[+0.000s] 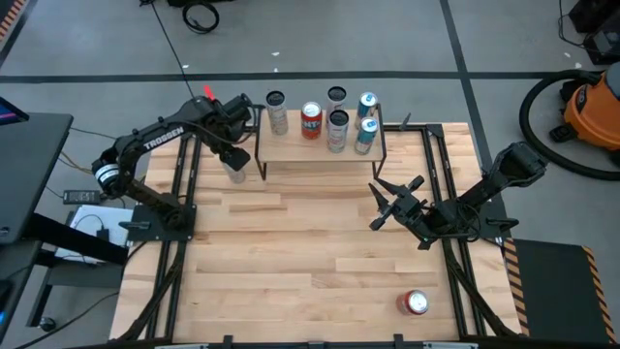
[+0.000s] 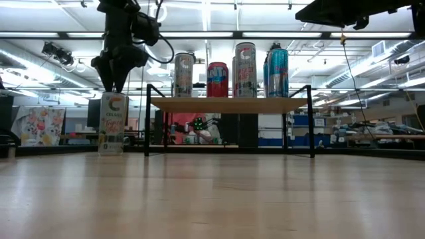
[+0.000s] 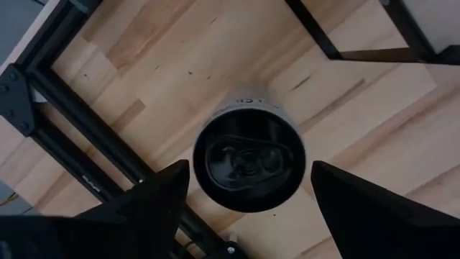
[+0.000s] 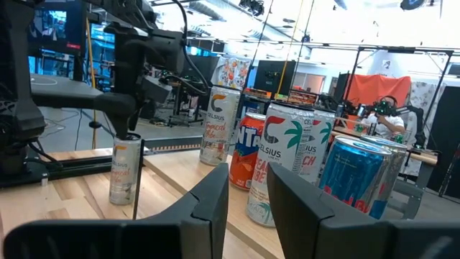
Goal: Place canned beverage on shelf
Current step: Put the white yellow soda can on the shelf aligned with the other white yellow soda can
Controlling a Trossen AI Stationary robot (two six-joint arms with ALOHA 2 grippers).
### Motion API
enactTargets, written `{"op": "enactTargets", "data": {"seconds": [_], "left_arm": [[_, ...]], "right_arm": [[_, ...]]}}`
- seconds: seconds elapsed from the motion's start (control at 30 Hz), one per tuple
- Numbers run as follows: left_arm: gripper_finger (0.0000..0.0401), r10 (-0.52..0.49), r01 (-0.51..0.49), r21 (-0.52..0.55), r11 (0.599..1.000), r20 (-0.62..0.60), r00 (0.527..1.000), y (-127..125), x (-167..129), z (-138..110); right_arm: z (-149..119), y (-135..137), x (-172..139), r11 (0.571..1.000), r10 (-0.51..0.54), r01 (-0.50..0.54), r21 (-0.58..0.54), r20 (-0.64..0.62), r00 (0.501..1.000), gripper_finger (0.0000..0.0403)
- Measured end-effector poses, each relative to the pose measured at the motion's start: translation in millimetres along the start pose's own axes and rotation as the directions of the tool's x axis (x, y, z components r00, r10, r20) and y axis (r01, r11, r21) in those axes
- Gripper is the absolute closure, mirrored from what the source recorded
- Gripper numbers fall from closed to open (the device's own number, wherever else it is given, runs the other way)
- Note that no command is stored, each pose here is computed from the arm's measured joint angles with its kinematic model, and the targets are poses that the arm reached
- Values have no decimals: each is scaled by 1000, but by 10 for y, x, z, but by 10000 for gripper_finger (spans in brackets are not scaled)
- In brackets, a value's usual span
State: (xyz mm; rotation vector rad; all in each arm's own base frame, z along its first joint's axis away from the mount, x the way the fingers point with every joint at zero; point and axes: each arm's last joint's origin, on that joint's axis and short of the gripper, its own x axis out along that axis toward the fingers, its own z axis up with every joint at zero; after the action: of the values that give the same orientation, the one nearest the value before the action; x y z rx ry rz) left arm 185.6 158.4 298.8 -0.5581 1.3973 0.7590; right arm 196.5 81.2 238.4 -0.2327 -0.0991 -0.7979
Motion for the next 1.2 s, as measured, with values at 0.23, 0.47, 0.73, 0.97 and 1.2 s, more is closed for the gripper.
{"op": "enactTargets", "data": {"seconds": [0.23,0.47,0.73,0.97,1.2], "left_arm": [[99,9,-9,-6,1000,-44,999,-21,105,71],[99,-5,9,41,999,-84,996,-94,224,149],[99,-10,15,60,998,-94,996,-98,249,163],[116,-8,14,60,998,-104,995,-96,247,152],[141,-7,14,68,998,-112,994,-103,242,140]], "right_arm": [[1,0,0,1000,0,0,0,0,1000,297],[0,0,0,1000,0,0,-1,0,1000,297],[0,0,0,1000,0,0,0,0,1000,297],[1,0,0,1000,0,0,0,0,1000,297],[1,0,0,1000,0,0,0,0,1000,297]]}}
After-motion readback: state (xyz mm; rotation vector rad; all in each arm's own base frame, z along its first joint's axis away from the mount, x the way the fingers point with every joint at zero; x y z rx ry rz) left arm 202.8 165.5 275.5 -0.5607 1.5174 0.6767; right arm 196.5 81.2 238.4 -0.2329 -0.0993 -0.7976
